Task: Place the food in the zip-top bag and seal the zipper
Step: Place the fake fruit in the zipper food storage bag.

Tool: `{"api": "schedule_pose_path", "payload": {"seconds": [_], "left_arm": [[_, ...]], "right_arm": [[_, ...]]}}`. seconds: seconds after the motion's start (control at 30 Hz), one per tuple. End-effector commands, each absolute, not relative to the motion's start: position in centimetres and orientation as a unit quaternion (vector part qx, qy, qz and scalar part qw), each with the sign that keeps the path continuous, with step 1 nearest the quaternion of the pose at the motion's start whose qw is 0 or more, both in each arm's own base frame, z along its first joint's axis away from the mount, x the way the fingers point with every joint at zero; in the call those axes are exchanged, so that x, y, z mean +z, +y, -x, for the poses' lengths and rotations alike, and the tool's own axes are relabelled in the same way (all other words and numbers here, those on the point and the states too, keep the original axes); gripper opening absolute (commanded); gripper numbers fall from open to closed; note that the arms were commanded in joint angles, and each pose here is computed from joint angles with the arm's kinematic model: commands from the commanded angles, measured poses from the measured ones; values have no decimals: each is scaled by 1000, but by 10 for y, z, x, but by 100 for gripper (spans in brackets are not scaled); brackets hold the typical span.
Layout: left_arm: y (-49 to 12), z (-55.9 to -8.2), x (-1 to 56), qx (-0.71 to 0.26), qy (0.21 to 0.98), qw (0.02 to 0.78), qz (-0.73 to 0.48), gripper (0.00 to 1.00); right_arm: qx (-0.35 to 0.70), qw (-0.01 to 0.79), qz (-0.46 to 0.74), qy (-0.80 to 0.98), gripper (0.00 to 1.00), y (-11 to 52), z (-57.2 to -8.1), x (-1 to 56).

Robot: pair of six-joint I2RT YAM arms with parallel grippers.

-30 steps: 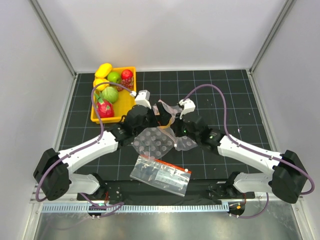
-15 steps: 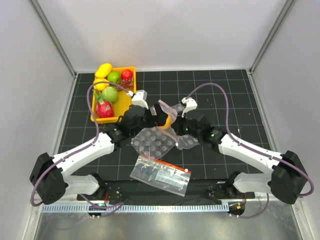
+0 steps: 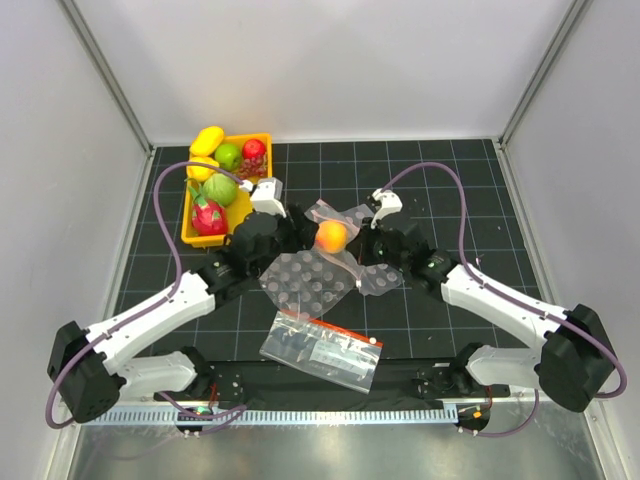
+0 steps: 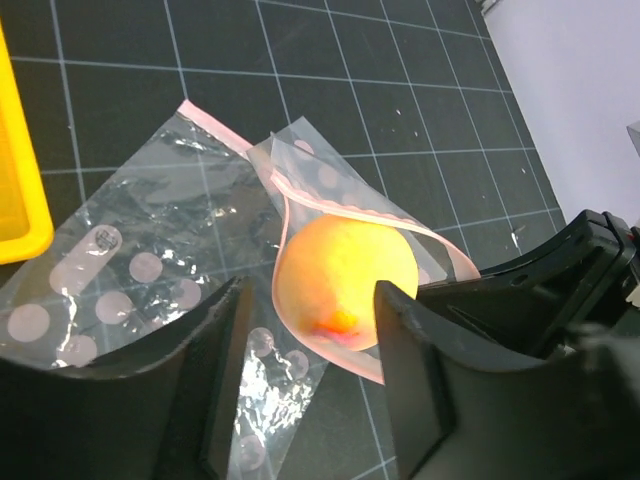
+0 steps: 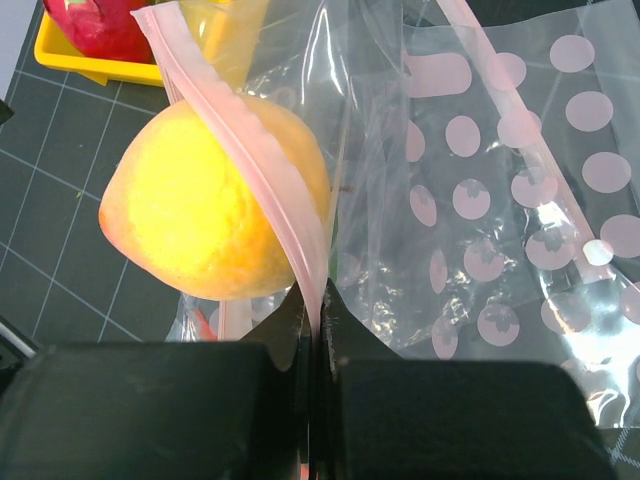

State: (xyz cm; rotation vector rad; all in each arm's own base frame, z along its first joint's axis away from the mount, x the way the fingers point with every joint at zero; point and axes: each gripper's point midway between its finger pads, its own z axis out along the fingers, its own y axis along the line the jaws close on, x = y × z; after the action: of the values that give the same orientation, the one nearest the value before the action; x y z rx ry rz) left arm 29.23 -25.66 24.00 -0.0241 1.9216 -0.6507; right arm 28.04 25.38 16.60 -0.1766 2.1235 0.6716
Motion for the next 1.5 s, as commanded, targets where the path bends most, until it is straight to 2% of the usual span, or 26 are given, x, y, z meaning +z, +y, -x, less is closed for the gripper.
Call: {"api": "schedule_pose_path", "payload": {"seconds": [0.0, 0.07, 0.23, 0.33, 0.87, 1.47], "left_arm": [[-245, -294, 257, -268, 787, 556, 21, 53], [-241, -297, 250, -264, 790, 553, 32, 48], [-240, -313, 234, -272, 802, 530, 42, 46], [-246, -319, 226, -292, 803, 519, 31, 41], [-267, -325, 213, -315, 802, 507, -10, 40], [-262, -327, 201, -294, 821, 490, 8, 34]], "right_arm": [[309, 458, 68, 831, 1, 261, -282, 191], [312, 458, 66, 830, 1, 260, -282, 192], [315, 458, 64, 829, 1, 260, -284, 192], [324, 448, 71, 830, 1, 263, -280, 189], [328, 441, 73, 832, 1, 265, -280, 186], [331, 442, 69, 831, 1, 263, -281, 189]]}}
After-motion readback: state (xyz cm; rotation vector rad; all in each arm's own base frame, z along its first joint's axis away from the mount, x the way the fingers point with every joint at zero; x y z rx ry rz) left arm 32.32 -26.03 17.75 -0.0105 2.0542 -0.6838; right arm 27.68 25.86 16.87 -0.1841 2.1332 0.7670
